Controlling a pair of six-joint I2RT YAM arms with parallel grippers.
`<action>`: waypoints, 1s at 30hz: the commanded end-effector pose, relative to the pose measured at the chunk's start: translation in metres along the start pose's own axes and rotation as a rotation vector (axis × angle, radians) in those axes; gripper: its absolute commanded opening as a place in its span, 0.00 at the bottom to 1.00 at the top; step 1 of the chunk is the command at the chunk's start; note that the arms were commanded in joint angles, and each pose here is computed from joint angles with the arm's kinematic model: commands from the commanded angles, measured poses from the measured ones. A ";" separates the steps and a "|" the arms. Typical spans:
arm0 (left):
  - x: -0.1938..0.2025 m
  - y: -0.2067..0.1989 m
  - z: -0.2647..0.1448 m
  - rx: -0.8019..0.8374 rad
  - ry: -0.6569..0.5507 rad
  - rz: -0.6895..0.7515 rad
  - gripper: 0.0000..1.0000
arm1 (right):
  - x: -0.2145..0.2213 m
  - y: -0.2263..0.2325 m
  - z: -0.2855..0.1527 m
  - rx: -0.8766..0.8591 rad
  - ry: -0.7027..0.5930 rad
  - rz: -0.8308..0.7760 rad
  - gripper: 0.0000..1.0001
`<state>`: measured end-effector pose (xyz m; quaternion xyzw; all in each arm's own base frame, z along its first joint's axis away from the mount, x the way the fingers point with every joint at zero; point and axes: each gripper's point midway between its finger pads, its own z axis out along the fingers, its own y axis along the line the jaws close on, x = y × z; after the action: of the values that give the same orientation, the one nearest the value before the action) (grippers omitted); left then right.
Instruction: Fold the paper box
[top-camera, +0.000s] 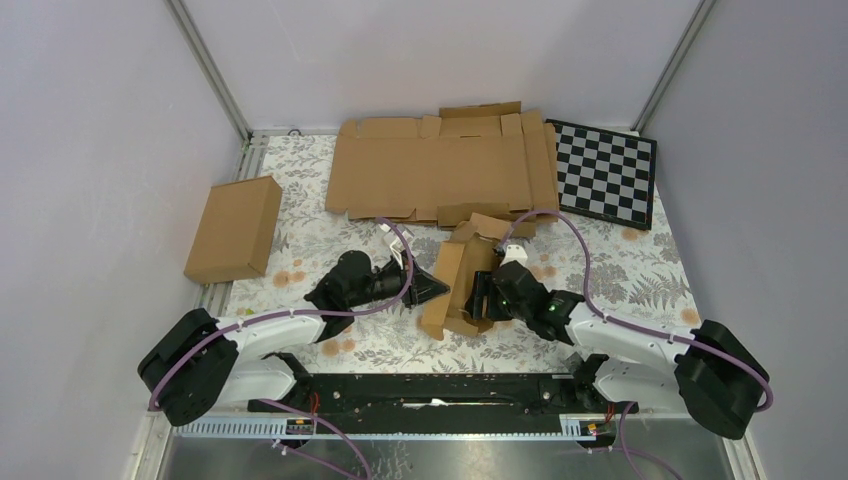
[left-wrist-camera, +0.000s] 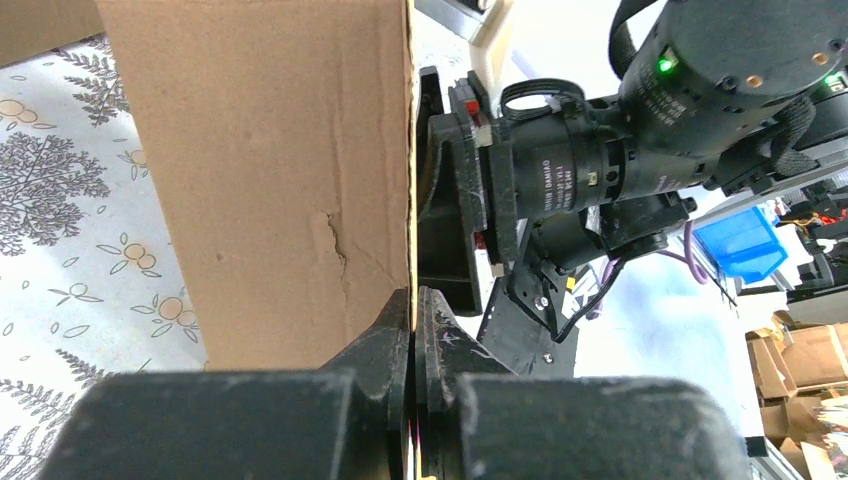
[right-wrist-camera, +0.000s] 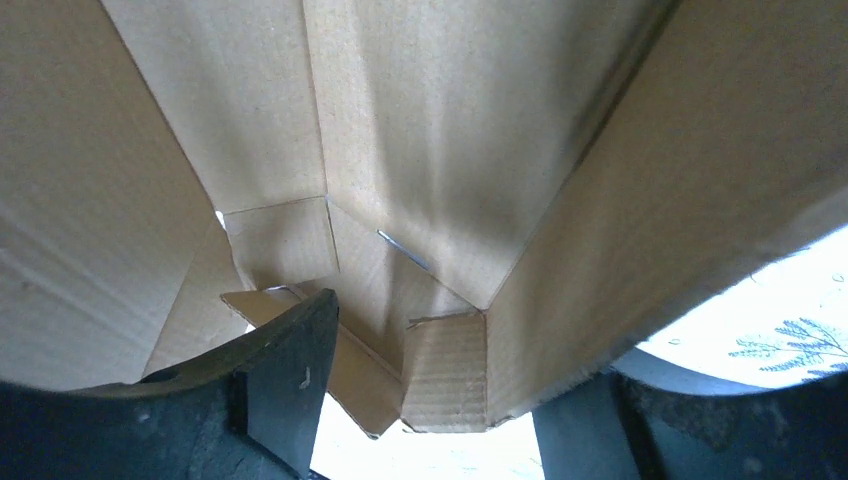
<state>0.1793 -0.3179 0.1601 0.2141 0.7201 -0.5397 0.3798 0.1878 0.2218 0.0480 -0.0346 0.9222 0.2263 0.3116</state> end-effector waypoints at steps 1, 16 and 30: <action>-0.027 -0.026 0.002 0.101 -0.088 0.030 0.00 | -0.020 0.005 0.000 0.052 -0.060 0.032 0.73; -0.028 -0.028 0.000 0.099 -0.100 0.023 0.00 | 0.018 0.015 0.002 0.068 0.002 -0.158 0.83; -0.025 -0.025 -0.002 0.084 -0.091 0.028 0.00 | 0.012 0.033 -0.010 -0.039 -0.066 -0.228 0.97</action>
<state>0.1763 -0.3205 0.1749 0.2042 0.7054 -0.5620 0.3806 0.1566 0.2395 0.0406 -0.1507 0.9132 0.1875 0.3290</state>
